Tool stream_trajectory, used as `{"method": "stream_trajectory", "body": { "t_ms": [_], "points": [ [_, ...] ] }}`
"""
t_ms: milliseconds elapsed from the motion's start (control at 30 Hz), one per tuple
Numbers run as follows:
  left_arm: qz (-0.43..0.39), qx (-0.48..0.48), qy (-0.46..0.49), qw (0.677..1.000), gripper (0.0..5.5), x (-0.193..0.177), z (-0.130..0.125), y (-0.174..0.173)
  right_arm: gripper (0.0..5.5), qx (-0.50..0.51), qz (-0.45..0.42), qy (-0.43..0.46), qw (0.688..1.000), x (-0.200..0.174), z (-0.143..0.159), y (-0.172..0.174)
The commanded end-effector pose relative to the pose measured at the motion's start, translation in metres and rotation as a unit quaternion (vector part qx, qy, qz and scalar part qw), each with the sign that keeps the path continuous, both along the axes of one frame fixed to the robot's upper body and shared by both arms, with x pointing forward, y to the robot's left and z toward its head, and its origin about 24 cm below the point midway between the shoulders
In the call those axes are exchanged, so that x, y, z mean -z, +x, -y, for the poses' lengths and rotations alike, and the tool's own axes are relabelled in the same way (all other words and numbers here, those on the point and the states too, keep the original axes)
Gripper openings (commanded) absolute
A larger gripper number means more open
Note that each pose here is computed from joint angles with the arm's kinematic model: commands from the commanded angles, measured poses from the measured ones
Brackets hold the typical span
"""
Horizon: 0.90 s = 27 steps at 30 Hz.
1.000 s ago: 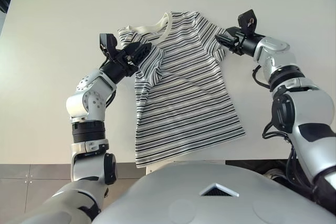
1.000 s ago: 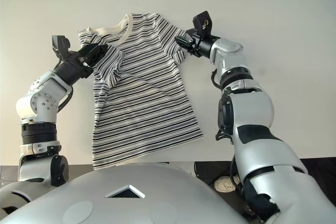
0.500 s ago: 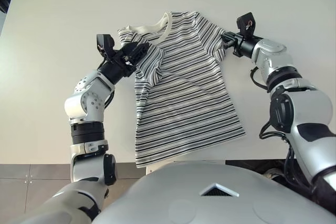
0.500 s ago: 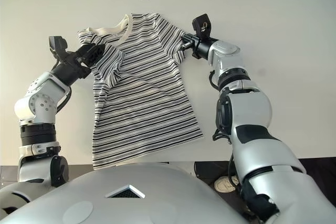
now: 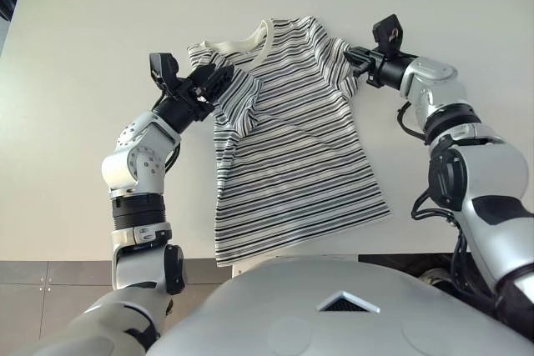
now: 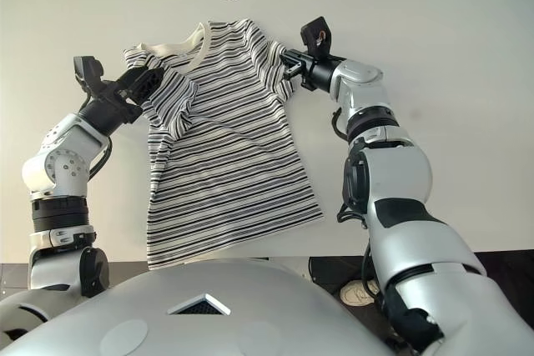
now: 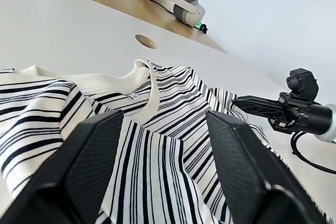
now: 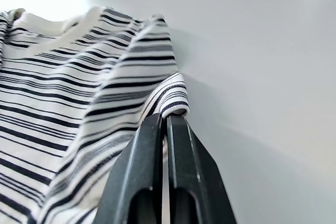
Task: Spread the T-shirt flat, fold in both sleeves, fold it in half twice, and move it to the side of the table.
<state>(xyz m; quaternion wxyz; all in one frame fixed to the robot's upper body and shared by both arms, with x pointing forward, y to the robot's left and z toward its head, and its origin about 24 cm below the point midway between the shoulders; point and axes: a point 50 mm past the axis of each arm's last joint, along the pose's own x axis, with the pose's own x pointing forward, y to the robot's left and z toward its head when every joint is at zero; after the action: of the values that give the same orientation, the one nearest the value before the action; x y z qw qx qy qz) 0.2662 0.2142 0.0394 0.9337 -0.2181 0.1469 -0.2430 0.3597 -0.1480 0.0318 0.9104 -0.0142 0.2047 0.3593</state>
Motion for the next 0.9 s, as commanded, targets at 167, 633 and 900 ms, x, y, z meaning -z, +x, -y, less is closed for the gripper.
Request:
{"method": "stream_trajectory", "body": {
  "t_ms": [167,633,900],
  "points": [
    [0.001,-0.006,0.006,1.0,2.94,0.001,-0.002,0.0,0.13,-0.088,0.078,0.0,0.993,-0.028,-0.018,0.003],
    [0.004,-0.006,0.006,1.0,2.94,0.0,-0.002,0.001,0.13,-0.186,0.106,-0.01,0.977,-0.034,-0.057,-0.035],
    [0.004,-0.006,0.004,1.0,2.94,0.001,-0.001,0.001,1.09,-0.209,0.099,-0.009,0.973,-0.031,-0.064,-0.04]
  ]
}}
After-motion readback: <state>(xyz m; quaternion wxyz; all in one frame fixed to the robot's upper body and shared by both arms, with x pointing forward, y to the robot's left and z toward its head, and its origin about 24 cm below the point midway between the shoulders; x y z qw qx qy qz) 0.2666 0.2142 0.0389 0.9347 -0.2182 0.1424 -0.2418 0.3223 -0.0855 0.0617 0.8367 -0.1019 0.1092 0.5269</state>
